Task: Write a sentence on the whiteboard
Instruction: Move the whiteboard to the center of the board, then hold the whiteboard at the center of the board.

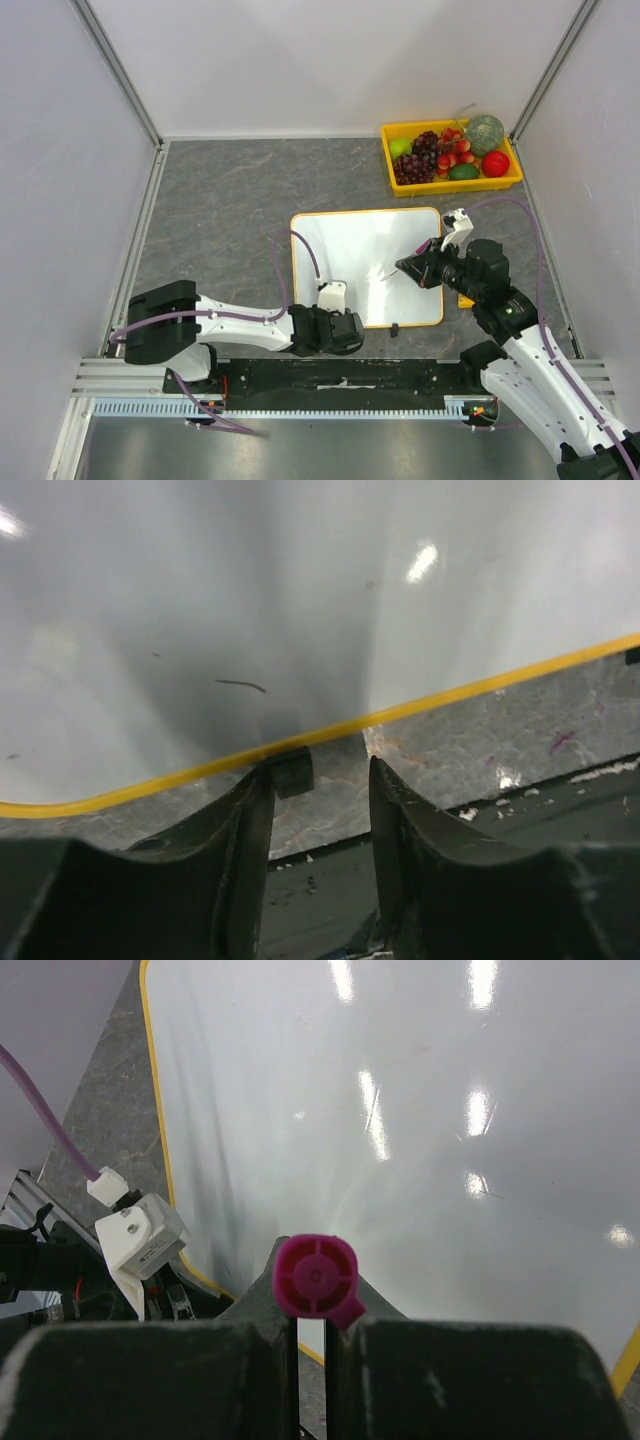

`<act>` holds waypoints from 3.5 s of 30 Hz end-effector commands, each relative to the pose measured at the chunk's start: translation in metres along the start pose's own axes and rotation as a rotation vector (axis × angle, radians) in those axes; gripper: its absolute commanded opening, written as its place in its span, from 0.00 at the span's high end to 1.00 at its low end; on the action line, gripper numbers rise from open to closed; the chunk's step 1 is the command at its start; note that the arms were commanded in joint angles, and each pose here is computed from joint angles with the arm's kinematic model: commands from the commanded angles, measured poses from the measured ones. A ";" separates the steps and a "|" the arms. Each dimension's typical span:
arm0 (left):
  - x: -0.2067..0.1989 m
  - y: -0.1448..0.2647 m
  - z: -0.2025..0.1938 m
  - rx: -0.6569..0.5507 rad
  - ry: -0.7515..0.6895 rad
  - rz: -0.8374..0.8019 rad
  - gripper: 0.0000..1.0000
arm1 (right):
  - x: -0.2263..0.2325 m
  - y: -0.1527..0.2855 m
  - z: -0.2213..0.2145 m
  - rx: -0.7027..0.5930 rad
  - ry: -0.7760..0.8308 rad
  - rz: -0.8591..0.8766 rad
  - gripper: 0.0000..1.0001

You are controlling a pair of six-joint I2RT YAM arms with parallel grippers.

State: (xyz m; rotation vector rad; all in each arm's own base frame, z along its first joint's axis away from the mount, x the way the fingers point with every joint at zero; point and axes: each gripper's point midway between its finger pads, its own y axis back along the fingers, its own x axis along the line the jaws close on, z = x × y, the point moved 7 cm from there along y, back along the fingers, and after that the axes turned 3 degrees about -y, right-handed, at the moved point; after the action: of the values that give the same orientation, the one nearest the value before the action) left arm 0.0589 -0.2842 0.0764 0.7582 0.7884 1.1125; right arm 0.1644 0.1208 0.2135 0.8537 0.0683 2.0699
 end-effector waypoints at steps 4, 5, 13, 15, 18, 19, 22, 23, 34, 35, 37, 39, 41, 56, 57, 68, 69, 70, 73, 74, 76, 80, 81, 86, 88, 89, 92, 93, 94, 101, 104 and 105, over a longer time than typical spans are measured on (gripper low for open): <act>-0.008 0.006 -0.022 0.090 -0.005 -0.017 0.47 | 0.007 0.002 0.008 -0.043 0.024 0.047 1.00; -0.009 0.009 -0.021 0.089 -0.009 -0.029 0.46 | 0.008 0.002 0.009 -0.045 0.027 0.050 1.00; -0.011 0.034 -0.009 0.061 -0.105 -0.141 0.41 | 0.011 0.007 0.012 -0.068 0.041 0.064 1.00; -0.012 0.042 -0.005 0.047 -0.128 -0.183 0.40 | 0.012 0.007 0.012 -0.070 0.045 0.072 1.00; -0.010 0.052 0.001 0.014 -0.142 -0.222 0.39 | 0.015 0.008 0.013 -0.081 0.055 0.098 1.00; -0.010 0.055 0.004 -0.003 -0.144 -0.241 0.37 | 0.017 0.009 0.014 -0.084 0.059 0.114 1.00; -0.007 0.062 0.011 -0.059 -0.168 -0.277 0.30 | 0.021 0.011 0.015 -0.093 0.068 0.149 1.00; -0.008 0.064 0.014 -0.083 -0.175 -0.299 0.26 | 0.022 0.012 0.015 -0.096 0.068 0.158 1.00; 0.001 0.065 0.065 -0.127 -0.197 -0.458 0.15 | 0.030 0.014 0.018 -0.125 0.085 0.225 1.00; 0.005 0.066 0.073 -0.133 -0.192 -0.474 0.15 | 0.031 0.015 0.019 -0.129 0.085 0.227 1.00; 0.015 0.067 0.089 -0.143 -0.165 -0.502 0.15 | 0.031 0.016 0.018 -0.131 0.085 0.230 1.00; 0.026 0.072 0.101 -0.176 -0.158 -0.523 0.15 | 0.031 0.017 0.019 -0.136 0.087 0.230 1.00; 0.038 0.079 0.112 -0.216 -0.158 -0.514 0.15 | 0.032 0.017 0.018 -0.137 0.087 0.230 1.00; 0.119 0.083 0.141 -0.334 0.132 -0.541 0.12 | 0.036 0.017 0.024 -0.136 0.102 0.249 1.00; 0.121 0.080 0.141 -0.335 0.140 -0.544 0.12 | 0.036 0.017 0.024 -0.138 0.100 0.247 1.00; 0.130 0.056 0.145 -0.358 0.142 -0.671 0.13 | 0.030 0.017 0.021 -0.139 0.096 0.212 1.00; 0.130 0.054 0.145 -0.358 0.135 -0.671 0.13 | 0.030 0.017 0.021 -0.134 0.100 0.202 1.00; 0.130 0.053 0.146 -0.358 0.127 -0.674 0.13 | 0.030 0.018 0.021 -0.131 0.103 0.199 1.00; 0.129 0.046 0.147 -0.368 0.097 -0.692 0.13 | 0.029 0.018 0.020 -0.122 0.111 0.197 1.00; 0.128 0.044 0.146 -0.366 0.093 -0.707 0.13 | 0.028 0.018 0.019 -0.117 0.112 0.196 1.00; 0.128 0.039 0.147 -0.375 0.082 -0.727 0.14 | 0.028 0.016 0.018 -0.109 0.112 0.194 1.00; 0.124 0.031 0.149 -0.379 0.047 -0.778 0.16 | 0.029 0.015 0.022 -0.106 0.116 0.189 1.00; 0.123 0.029 0.149 -0.381 0.040 -0.790 0.17 | 0.029 0.015 0.022 -0.105 0.121 0.188 1.00; 0.123 0.019 0.139 -0.388 0.020 -0.836 0.18 | 0.030 0.016 0.025 -0.108 0.128 0.187 1.00; 0.124 0.014 0.136 -0.376 0.021 -0.836 0.20 | 0.030 0.015 0.026 -0.105 0.127 0.189 1.00; 0.124 0.012 0.134 -0.371 0.020 -0.838 0.21 | 0.031 0.015 0.026 -0.101 0.129 0.192 1.00; 0.125 0.005 0.128 -0.341 0.018 -0.850 0.27 | 0.030 0.014 0.026 -0.099 0.121 0.190 1.00; 0.125 0.002 0.126 -0.329 0.022 -0.849 0.28 | 0.030 0.013 0.025 -0.096 0.119 0.190 1.00; 0.125 0.001 0.123 -0.316 0.024 -0.852 0.30 | 0.030 0.013 0.025 -0.096 0.119 0.189 1.00; 0.128 0.001 0.113 -0.314 0.009 -0.848 0.31 | 0.030 0.012 0.025 -0.092 0.109 0.190 1.00; 0.129 0.001 0.107 -0.308 0.004 -0.847 0.30 | 0.028 0.009 0.024 -0.080 0.104 0.184 1.00; 0.130 0.002 0.105 -0.308 0.003 -0.845 0.29 | 0.028 0.008 0.024 -0.079 0.104 0.186 1.00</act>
State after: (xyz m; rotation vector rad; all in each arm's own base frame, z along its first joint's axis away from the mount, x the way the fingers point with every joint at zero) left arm 0.1816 -0.1757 0.1049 0.1394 0.8994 0.4789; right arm 0.1576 0.1291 0.2305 0.7834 0.0131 2.2455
